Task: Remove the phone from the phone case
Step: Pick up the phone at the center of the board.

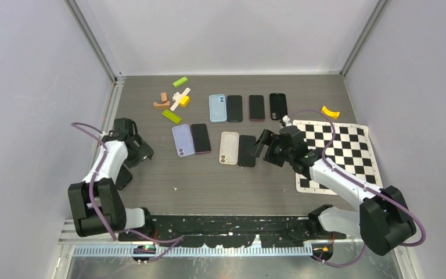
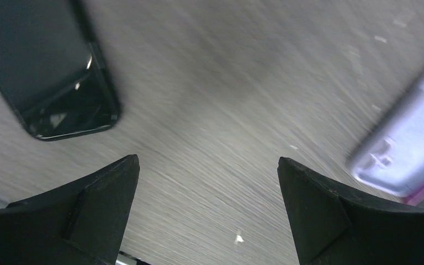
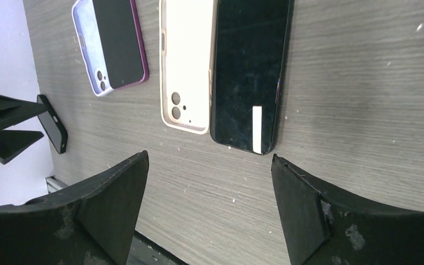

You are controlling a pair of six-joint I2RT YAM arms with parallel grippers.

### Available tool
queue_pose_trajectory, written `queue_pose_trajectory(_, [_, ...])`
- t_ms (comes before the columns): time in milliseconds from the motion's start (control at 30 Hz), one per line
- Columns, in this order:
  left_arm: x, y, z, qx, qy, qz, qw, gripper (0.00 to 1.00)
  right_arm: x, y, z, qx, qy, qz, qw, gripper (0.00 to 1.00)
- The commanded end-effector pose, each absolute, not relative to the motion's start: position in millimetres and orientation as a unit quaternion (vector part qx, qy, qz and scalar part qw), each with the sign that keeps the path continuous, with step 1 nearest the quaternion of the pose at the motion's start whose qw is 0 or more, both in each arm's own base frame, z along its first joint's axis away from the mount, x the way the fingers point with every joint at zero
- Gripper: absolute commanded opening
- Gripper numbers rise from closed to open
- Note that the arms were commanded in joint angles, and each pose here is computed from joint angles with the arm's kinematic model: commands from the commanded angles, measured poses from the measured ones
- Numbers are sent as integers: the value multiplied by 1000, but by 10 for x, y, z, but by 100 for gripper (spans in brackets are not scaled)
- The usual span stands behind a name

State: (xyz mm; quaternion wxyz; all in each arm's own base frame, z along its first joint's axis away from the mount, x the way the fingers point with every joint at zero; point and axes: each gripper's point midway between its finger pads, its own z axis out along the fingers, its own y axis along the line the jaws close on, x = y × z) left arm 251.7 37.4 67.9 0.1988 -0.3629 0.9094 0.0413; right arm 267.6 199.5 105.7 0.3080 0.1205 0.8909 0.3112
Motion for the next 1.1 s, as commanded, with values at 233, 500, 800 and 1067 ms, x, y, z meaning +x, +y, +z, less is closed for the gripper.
queue_pose_trajectory(233, [2546, 982, 581, -456, 866, 71, 192, 100, 2568, 2126, 1177, 110, 880, 360, 290, 89])
queue_pose_trajectory(500, [2414, 1606, 731, -515, 819, 109, 230, 100, 2523, 2122, 1198, 105, 879, 364, 289, 89])
queue_pose_trajectory(800, [2366, 1786, 380, -522, 829, 105, 170, 100, 2507, 2121, 1155, 112, 877, 368, 287, 89])
queue_pose_trajectory(1067, [2326, 1661, 111, -526, 835, 76, 141, 97, 2505, 2117, 1136, 107, 880, 363, 286, 89])
